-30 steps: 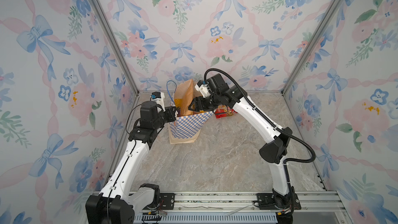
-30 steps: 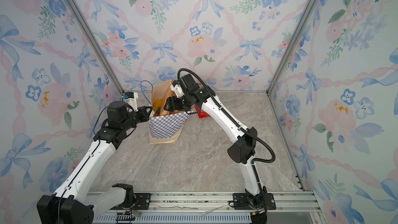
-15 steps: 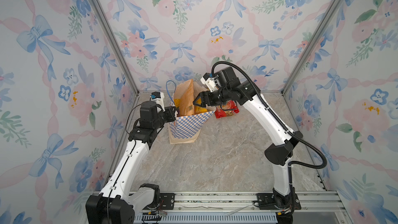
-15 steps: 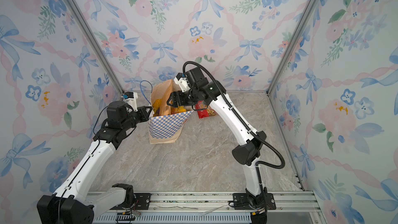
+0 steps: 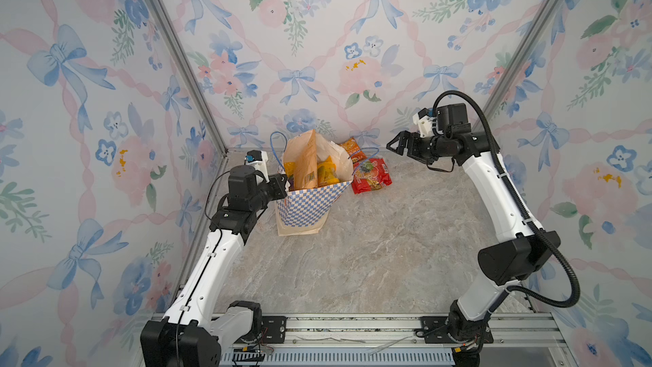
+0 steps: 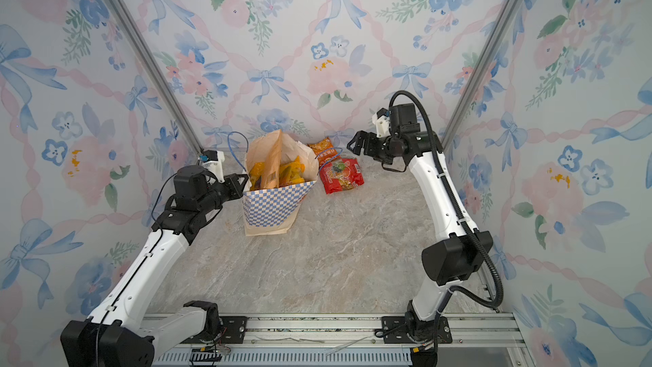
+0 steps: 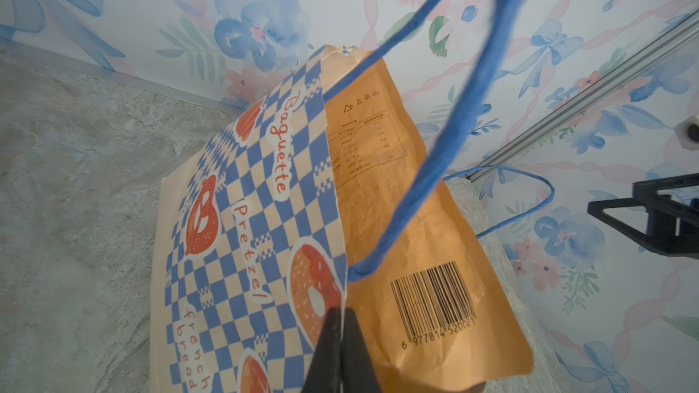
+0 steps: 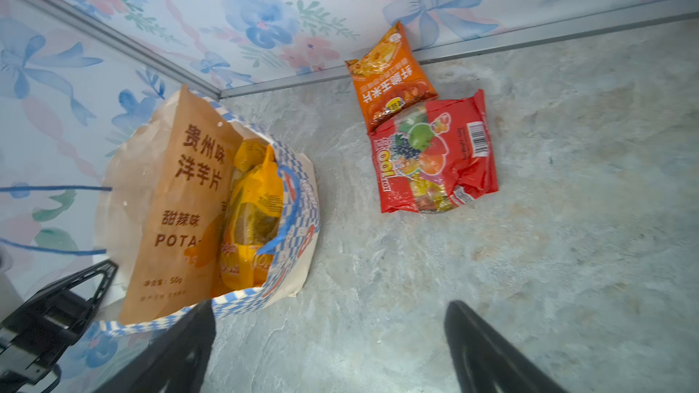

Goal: Place the snacks into the paper bag
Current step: Pick up the snack from the top-center of the table.

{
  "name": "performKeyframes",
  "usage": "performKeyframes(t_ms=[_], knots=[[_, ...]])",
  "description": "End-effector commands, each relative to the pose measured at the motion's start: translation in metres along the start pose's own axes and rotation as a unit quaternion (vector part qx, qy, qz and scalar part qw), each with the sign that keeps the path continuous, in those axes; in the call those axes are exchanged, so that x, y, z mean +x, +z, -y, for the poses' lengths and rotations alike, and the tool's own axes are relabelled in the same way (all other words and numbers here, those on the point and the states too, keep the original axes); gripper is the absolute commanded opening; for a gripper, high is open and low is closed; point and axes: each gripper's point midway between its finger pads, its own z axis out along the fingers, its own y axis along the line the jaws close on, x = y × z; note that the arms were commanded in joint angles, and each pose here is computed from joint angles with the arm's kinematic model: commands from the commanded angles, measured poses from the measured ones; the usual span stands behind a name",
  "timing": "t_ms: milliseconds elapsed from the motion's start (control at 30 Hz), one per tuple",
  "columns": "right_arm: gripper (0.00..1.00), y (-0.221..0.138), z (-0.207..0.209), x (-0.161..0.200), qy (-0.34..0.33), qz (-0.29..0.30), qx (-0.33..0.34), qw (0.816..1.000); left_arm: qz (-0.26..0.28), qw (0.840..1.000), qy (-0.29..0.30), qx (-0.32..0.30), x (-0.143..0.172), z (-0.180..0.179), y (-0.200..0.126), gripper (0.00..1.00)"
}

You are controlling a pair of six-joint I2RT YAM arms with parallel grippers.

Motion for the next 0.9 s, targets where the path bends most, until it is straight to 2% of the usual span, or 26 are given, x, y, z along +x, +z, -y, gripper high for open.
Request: performKeyframes(t_ms=[0,200,433,667,867], knots=[[0.97,0.023,0.032,-0.007,0.018,-0.009,-0.001,1.000,0.021,1.000,0.006,0.010,-0.010,0.006,-0.010,0.00],[0.97,0.078,0.089,-0.010,0.054,-0.041,0.027,0.997,0.021,1.000,0.003,-0.004,-0.010,-0.001,-0.011,0.00],[0.97,0.150,0.131,0.003,0.080,-0.096,0.034,0.992,0.025,0.999,-0.008,-0.039,-0.013,-0.019,-0.018,0.00],[0.97,0.192,0.152,0.004,0.095,-0.099,0.033,0.990,0.028,0.997,-0.020,-0.074,-0.012,-0.042,-0.031,0.00],[0.98,0.214,0.151,0.011,0.094,-0.112,0.022,0.989,0.021,0.996,-0.028,-0.079,-0.006,-0.051,-0.031,0.00]])
